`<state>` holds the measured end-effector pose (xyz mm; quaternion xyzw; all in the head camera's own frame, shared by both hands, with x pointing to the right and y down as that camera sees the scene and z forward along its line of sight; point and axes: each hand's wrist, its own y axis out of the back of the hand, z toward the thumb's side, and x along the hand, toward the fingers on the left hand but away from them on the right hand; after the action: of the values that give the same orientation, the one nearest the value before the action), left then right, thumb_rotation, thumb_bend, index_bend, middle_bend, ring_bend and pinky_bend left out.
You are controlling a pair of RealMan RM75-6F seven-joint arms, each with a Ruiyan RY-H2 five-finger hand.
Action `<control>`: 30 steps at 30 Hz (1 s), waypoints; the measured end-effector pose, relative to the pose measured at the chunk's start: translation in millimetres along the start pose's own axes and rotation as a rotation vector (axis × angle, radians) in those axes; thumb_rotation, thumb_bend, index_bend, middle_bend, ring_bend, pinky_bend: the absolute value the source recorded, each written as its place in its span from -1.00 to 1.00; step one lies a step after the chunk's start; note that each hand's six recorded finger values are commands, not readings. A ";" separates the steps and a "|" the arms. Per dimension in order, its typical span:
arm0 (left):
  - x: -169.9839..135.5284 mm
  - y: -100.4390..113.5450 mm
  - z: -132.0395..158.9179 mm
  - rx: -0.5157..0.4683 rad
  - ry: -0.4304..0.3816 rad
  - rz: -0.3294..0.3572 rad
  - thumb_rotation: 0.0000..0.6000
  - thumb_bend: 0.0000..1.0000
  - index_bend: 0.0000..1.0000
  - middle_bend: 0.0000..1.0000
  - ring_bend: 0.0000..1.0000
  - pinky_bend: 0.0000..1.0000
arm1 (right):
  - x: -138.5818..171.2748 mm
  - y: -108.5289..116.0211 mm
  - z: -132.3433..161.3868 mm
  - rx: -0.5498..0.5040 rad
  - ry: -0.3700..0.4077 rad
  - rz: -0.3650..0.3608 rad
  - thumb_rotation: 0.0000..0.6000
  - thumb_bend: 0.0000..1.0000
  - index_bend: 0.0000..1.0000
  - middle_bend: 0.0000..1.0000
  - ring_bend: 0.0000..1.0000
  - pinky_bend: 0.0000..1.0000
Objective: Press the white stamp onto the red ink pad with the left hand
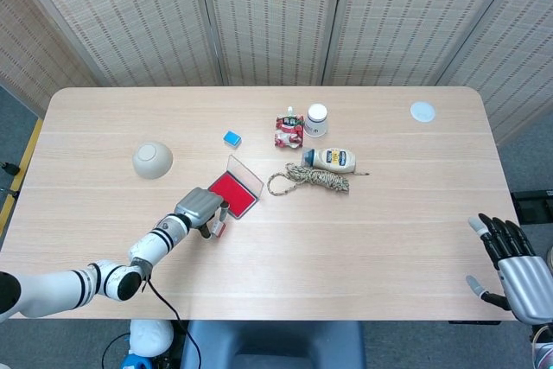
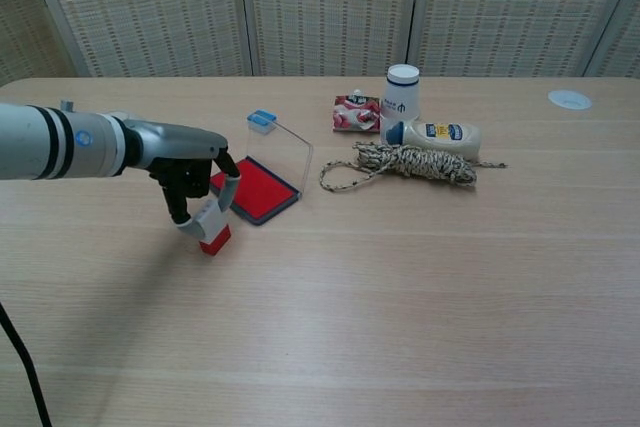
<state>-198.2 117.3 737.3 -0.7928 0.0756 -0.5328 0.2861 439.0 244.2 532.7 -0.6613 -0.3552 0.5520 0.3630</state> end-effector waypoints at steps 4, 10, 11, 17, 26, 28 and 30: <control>-0.3 0.5 -0.2 0.003 0.002 0.001 1.00 -0.49 -0.05 1.00 0.89 0.82 | -0.1 0.4 0.0 -0.001 0.000 -0.001 1.00 -0.46 -1.00 -1.00 -1.00 -1.00; -3.8 4.4 1.9 -0.005 -0.002 0.006 1.00 -0.50 -0.19 1.00 0.88 0.82 | 1.1 1.9 0.0 -0.003 0.002 -0.007 1.00 -0.46 -1.00 -1.00 -1.00 -1.00; -4.5 4.9 2.0 -0.004 -0.003 0.006 1.00 -0.50 -0.19 1.00 0.88 0.82 | 1.5 2.2 0.0 -0.003 0.003 -0.008 1.00 -0.46 -1.00 -1.00 -1.00 -1.00; -12.0 9.8 2.9 -0.001 -0.004 0.013 0.97 -0.51 -0.23 1.00 0.86 0.82 | 3.7 4.7 -0.5 -0.009 0.005 -0.018 1.00 -0.46 -1.00 -1.00 -1.00 -1.00; -69.5 39.1 -4.5 -0.054 -0.014 0.160 0.67 -0.53 -0.46 1.00 0.72 0.77 | 7.6 7.5 -1.4 -0.018 0.012 -0.024 1.00 -0.46 -1.00 -1.00 -1.00 -1.00; -91.9 47.0 -13.4 -0.082 -0.012 0.236 0.67 -0.54 -0.55 1.00 0.64 0.74 | 8.1 7.3 -0.9 -0.019 0.016 -0.023 1.00 -0.46 -1.00 -1.00 -1.00 -1.00; -112.8 52.1 -22.6 -0.113 -0.010 0.309 0.68 -0.54 -0.63 0.99 0.55 0.65 | 8.4 6.2 0.3 -0.019 0.021 -0.018 1.00 -0.46 -1.00 -1.00 -1.00 -1.00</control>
<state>-256.1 113.8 625.1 -0.7890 0.2251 -0.4735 0.3202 440.4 248.6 523.2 -0.6674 -0.3623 0.5384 0.3653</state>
